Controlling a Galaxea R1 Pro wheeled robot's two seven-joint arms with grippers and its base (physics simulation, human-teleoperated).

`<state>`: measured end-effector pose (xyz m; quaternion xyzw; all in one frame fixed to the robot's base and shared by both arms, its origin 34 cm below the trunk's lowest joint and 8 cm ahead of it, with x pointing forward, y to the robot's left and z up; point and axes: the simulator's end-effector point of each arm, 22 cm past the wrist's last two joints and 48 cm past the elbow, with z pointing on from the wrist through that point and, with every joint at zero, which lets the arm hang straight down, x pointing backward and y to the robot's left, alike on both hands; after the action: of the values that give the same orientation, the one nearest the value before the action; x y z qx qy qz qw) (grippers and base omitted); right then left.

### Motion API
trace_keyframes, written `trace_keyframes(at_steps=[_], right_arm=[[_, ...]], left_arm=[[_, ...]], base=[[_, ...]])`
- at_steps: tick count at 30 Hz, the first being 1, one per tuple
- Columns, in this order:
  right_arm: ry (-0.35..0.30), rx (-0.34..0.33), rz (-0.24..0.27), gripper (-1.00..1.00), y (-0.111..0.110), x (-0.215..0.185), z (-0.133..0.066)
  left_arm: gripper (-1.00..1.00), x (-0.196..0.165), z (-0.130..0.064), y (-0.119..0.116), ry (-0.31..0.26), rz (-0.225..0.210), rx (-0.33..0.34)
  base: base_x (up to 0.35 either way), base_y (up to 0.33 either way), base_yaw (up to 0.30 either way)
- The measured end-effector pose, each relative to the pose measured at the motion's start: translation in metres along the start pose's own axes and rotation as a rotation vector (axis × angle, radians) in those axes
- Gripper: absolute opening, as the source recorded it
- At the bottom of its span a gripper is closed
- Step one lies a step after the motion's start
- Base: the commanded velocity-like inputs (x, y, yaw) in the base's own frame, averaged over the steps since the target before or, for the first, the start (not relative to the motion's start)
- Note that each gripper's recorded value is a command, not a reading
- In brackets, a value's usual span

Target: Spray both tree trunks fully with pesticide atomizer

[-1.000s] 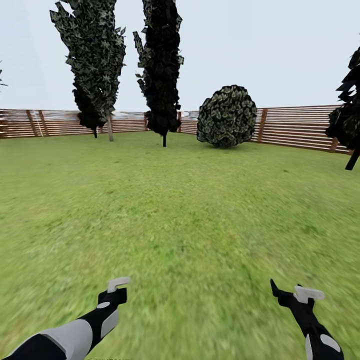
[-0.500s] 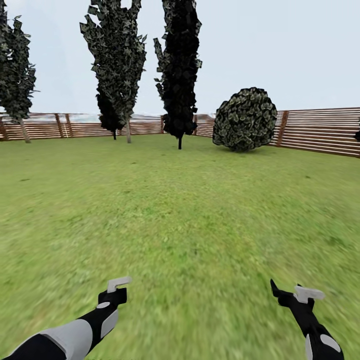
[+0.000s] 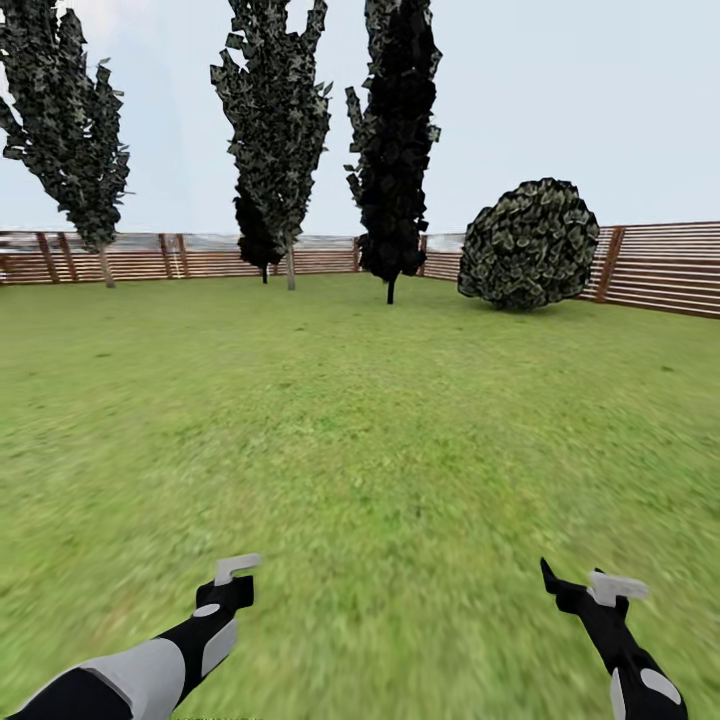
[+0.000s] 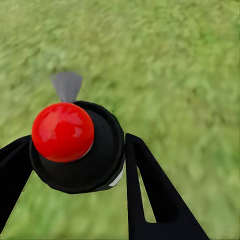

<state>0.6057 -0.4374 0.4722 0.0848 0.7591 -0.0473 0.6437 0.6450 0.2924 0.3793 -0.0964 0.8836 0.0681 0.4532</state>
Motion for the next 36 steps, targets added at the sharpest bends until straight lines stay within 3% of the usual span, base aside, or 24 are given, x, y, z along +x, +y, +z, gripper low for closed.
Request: trace_keyframes(at_steps=[14, 36], right_arm=[[-0.003, -0.003, -0.002, 1.0, 0.0006, -0.0018, 0.0], [-0.003, -0.001, -0.001, 1.0, 0.0002, -0.0019, 0.0]], left_arm=[[-1.0, -0.0014, -0.0005, -0.0001, -0.003, -0.001, 0.0], [-1.0, -0.0016, -0.0005, -0.0001, -0.003, -0.001, 0.0]], base=[[0.0, 0.0, 0.052], [0.0, 0.0, 0.281]])
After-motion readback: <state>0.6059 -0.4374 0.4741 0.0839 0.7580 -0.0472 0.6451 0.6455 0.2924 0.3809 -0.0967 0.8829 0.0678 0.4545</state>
